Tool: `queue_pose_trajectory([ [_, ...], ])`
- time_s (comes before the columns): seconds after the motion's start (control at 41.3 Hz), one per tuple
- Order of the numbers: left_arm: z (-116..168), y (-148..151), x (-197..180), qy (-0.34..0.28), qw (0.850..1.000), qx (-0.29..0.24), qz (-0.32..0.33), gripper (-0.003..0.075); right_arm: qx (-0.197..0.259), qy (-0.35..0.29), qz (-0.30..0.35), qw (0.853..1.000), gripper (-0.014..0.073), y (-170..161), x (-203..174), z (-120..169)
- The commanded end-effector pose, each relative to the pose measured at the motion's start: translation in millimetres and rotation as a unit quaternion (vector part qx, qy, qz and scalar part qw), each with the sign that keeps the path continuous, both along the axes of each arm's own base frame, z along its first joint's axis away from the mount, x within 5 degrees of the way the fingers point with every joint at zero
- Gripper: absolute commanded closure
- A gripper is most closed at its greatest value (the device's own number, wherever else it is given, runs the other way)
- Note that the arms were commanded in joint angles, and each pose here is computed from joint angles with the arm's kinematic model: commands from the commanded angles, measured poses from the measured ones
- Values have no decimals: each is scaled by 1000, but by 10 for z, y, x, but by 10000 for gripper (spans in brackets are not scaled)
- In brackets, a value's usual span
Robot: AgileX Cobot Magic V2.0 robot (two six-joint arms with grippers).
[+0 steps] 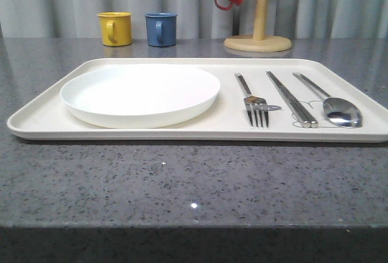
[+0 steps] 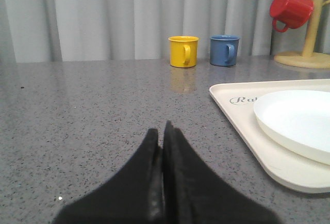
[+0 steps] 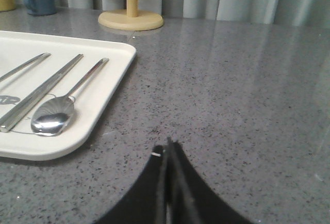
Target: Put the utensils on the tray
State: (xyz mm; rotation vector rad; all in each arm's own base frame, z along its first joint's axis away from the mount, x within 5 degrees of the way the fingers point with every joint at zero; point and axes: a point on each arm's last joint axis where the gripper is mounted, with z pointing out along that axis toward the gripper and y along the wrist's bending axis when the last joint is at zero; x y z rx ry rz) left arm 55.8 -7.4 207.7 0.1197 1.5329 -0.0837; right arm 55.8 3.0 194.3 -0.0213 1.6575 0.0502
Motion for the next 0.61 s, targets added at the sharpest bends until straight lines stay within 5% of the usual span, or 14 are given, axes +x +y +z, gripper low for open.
queue_pose_trajectory([
  [0.0, 23, 2, -14, -42, 999, -15, -2, 740, 0, -78, -8, 997, 711, -13, -6, 94],
  [0.581, 23, 2, -14, -42, 999, -15, -2, 740, 1, -91, -8, 996, 711, -14, -8, 121],
])
